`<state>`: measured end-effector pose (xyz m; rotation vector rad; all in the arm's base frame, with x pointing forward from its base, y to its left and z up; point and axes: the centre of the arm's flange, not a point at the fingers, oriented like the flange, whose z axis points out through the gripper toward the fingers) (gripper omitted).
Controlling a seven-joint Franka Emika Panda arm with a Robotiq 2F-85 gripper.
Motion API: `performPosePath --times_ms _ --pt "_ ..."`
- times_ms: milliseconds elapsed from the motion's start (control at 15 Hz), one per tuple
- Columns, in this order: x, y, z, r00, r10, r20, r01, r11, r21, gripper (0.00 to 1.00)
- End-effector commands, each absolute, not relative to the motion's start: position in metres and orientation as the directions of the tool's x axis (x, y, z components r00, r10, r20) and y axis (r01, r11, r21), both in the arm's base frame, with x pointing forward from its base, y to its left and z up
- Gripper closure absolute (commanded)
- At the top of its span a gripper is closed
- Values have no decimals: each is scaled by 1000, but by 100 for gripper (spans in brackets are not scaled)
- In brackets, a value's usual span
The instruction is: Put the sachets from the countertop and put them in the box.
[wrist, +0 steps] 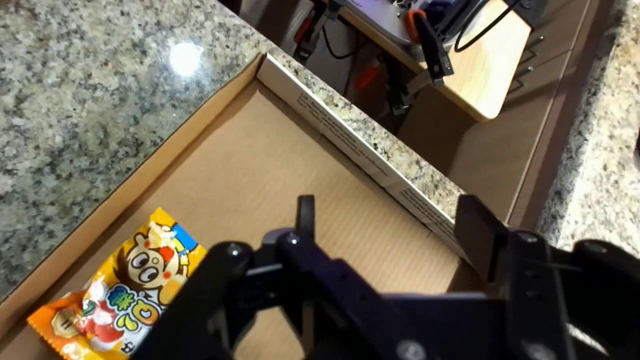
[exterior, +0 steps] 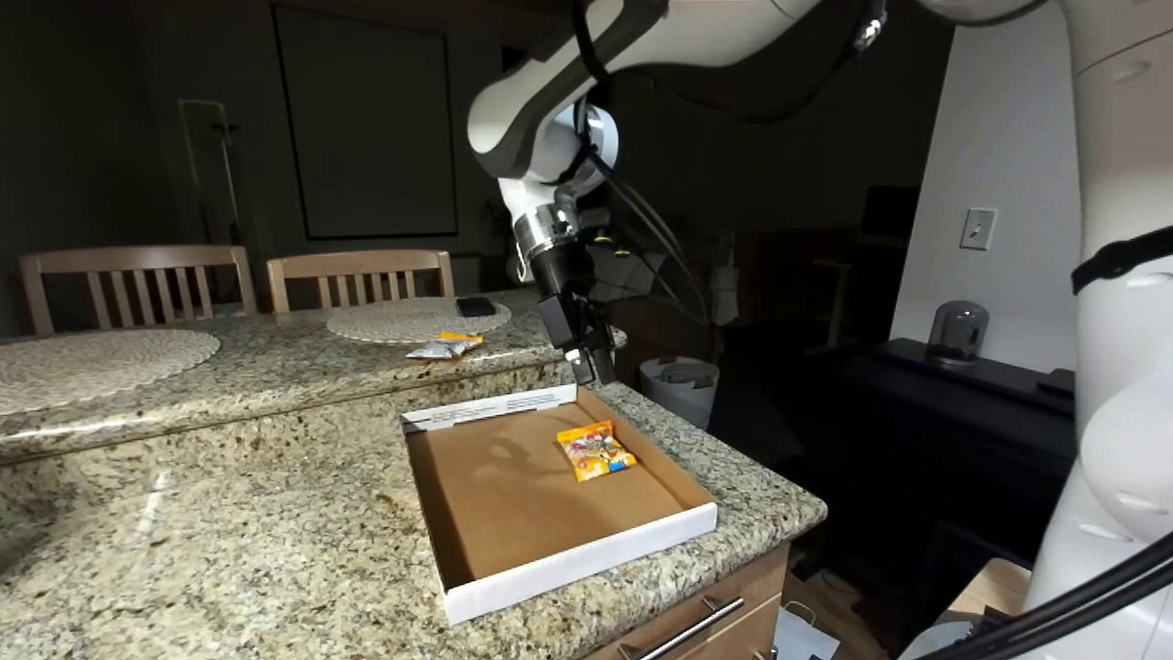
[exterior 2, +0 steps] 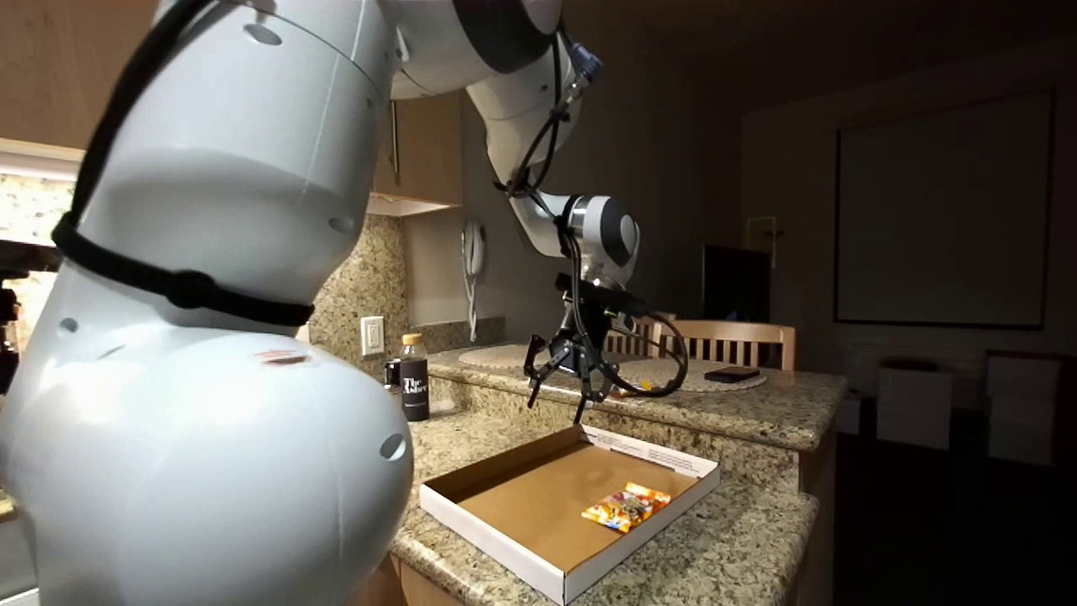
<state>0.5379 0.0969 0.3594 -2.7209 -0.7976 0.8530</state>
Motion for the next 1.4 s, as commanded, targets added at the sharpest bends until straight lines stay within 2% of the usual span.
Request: performPosePath --times_ms 0,467,800,1067,1333 --pt "511 100 395 731 582 -356 523 -813 -256 1" --pt "548 104 436 834 552 -6 542 -821 -180 0" --pt "586 95 455 782 578 234 607 -791 -74 0" --pt "621 78 464 738 619 269 645 -764 -13 0" --pt "661 61 462 734 613 292 657 -751 -74 0"
